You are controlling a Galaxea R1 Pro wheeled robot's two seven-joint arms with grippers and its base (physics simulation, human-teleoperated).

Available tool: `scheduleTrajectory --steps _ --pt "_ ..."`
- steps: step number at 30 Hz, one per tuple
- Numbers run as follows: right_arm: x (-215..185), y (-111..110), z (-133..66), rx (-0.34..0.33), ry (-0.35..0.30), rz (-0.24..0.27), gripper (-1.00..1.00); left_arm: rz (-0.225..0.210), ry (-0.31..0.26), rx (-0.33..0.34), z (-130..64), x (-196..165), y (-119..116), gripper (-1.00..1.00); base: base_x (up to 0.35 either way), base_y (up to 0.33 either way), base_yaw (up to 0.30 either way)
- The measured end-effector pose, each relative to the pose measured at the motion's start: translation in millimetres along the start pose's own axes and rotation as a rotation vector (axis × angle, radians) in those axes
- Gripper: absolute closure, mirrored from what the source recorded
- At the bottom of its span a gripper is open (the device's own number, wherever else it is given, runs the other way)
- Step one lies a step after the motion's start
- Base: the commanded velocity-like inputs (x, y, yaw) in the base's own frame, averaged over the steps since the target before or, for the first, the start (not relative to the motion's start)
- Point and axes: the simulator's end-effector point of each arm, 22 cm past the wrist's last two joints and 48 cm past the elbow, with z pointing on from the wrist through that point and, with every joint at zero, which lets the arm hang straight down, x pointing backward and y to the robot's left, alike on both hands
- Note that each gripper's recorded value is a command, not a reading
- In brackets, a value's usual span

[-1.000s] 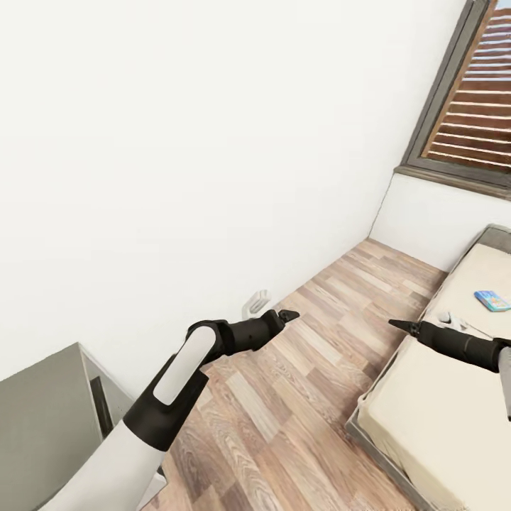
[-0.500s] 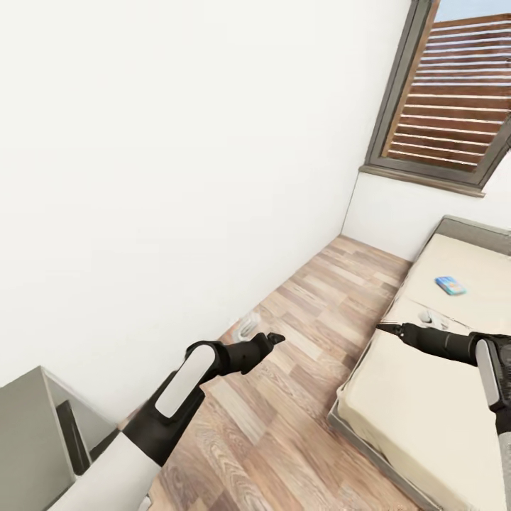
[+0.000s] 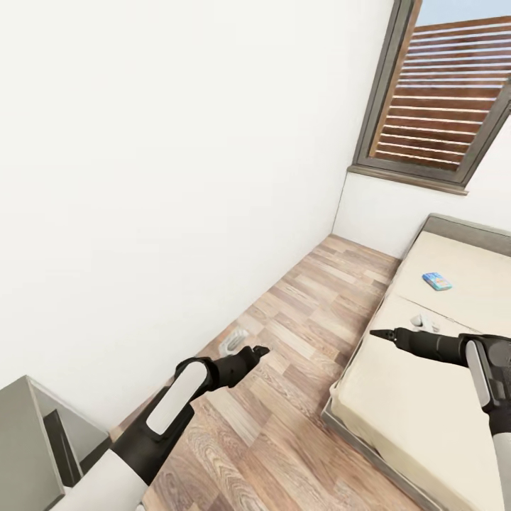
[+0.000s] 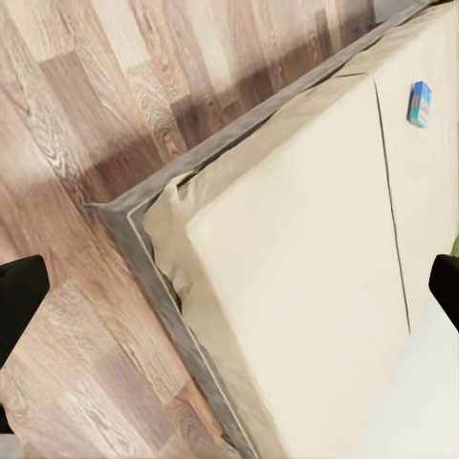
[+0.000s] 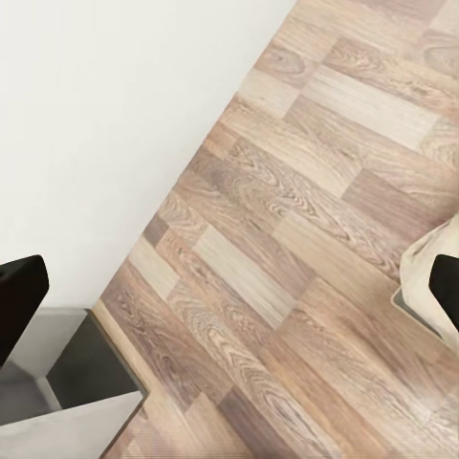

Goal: Put all the toys in the child's room - the three board games (two on the bed and one on the table), the two jigsaw puzzles on the table, and the tennis ball on the table - inside the toy box on the table in the child's room.

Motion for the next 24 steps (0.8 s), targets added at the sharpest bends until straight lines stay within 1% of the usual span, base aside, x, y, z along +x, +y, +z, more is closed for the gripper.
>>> scheduleTrajectory --steps 3,5,6,8,9,11,12,14,15,17,24 --pt "1 1 0.8 -0.001 0.004 -0.001 -1.0 -0.002 -0.002 -0.009 0.1 0 6 -1.0 0.0 0.0 -0.021" --pt "5 2 3.4 -0.002 0.013 -0.002 -1.0 -0.007 -0.006 -0.029 0.3 -1 18 -1.0 0.0 0.0 -0.014" --pt "5 2 3.3 -0.002 0.013 -0.002 -1.0 -0.007 -0.006 -0.029 0.2 -1 18 -1.0 0.0 0.0 -0.011" --pt "11 6 8.5 -0.007 0.028 -0.007 -1.0 -0.014 -0.013 -0.049 -0.4 -2 31 -1.0 0.0 0.0 -0.009" --pt "12 6 8.5 -0.007 0.028 -0.007 -1.0 -0.015 -0.013 -0.049 -0.5 -2 31 -1.0 0.0 0.0 -0.016" --pt "20 15 17.6 -0.016 0.052 -0.02 -1.0 -0.024 -0.02 -0.066 -1.8 -2 44 -1.0 0.0 0.0 -0.038" --pt "21 15 17.5 -0.016 0.053 -0.02 -1.0 -0.025 -0.02 -0.066 -1.9 -2 44 -1.0 0.0 0.0 -0.072" --pt "31 26 27.5 -0.021 0.083 -0.042 -1.0 -0.028 -0.028 -0.075 -3.6 -4 53 -1.0 0.0 0.0 -0.106" --pt "31 26 27.4 -0.021 0.083 -0.042 -1.0 -0.029 -0.029 -0.074 -3.7 -4 53 -1.0 0.0 0.0 -0.134" --pt "39 33 34.8 -0.02 0.107 -0.063 -1.0 -0.03 -0.035 -0.075 -5.1 -5 58 -1.0 0.0 0.0 -0.157" --pt "47 42 41.1 -0.017 0.132 -0.09 -1.0 -0.03 -0.044 -0.07 -7.8 -7 61 -1.0 0.0 0.0 -0.195"
